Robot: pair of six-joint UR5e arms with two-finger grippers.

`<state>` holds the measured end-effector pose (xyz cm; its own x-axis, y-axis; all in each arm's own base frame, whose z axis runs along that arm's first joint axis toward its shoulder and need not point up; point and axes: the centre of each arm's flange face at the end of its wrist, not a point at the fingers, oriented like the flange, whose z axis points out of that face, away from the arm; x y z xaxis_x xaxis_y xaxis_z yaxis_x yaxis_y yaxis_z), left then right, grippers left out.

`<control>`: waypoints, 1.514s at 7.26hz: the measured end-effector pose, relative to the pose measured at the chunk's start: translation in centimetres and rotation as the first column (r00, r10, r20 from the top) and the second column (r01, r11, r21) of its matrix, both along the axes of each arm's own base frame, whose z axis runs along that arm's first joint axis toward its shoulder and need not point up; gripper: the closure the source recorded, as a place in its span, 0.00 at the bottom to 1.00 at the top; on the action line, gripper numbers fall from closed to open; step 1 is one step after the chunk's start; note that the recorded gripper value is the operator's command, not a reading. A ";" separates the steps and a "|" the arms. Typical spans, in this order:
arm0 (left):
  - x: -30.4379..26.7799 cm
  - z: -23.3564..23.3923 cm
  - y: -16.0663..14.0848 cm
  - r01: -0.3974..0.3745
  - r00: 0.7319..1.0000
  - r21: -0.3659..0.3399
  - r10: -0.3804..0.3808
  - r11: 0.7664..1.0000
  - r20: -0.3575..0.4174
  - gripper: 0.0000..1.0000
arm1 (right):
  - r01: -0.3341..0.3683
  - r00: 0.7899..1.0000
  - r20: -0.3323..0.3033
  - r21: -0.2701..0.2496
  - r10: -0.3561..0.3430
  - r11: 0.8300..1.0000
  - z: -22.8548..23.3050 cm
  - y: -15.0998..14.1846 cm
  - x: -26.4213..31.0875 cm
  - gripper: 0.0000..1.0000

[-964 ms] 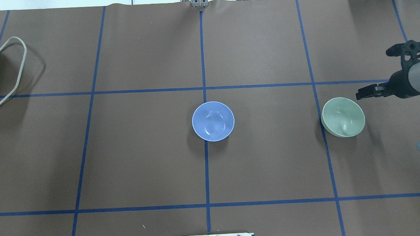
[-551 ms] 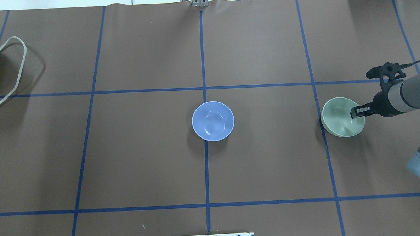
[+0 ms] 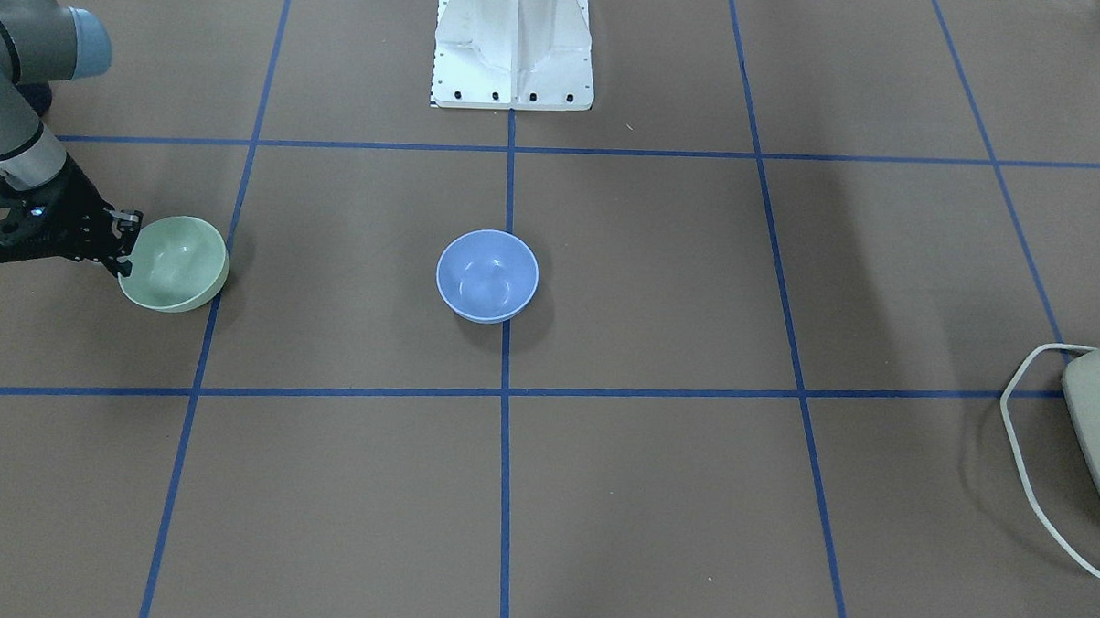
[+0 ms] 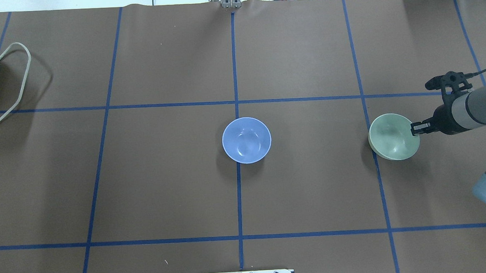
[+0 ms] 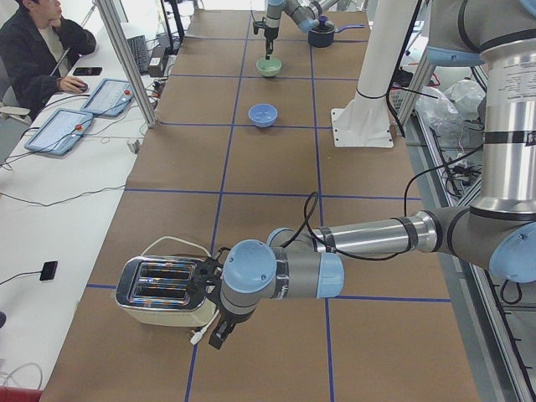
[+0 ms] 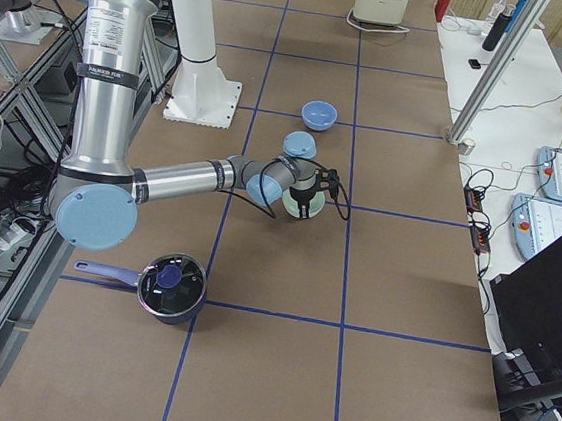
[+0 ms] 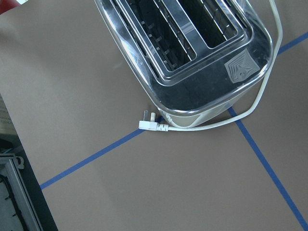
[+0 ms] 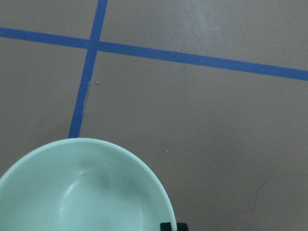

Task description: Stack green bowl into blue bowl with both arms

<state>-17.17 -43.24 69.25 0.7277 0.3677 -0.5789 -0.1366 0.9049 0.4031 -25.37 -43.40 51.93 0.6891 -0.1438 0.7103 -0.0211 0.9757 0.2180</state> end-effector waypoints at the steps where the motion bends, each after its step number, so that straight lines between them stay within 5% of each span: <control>1: 0.3 0.1 0.8 0.069 0.997 -0.065 -0.072 0.995 -0.034 0.01 | -0.010 0.999 0.043 -0.009 0.010 1.000 -1.6 -1.2 1.1 1.00; 5: 1.1 -1.8 1.1 0.213 0.964 -0.210 -0.240 0.954 -0.116 0.01 | -0.057 0.982 0.174 -0.119 0.077 0.991 -19.4 -9.4 -0.3 1.00; 8: 2.1 -3.4 0.4 0.223 0.961 -0.218 -0.252 0.950 -0.115 0.01 | -0.112 0.969 0.192 -0.209 0.153 0.971 -29.3 -6.8 -11.0 1.00; 11: 2.4 -3.7 0.4 0.218 0.963 -0.211 -0.245 0.953 -0.112 0.01 | -0.194 0.968 0.108 -0.251 0.226 0.948 -32.4 -2.2 -22.1 1.00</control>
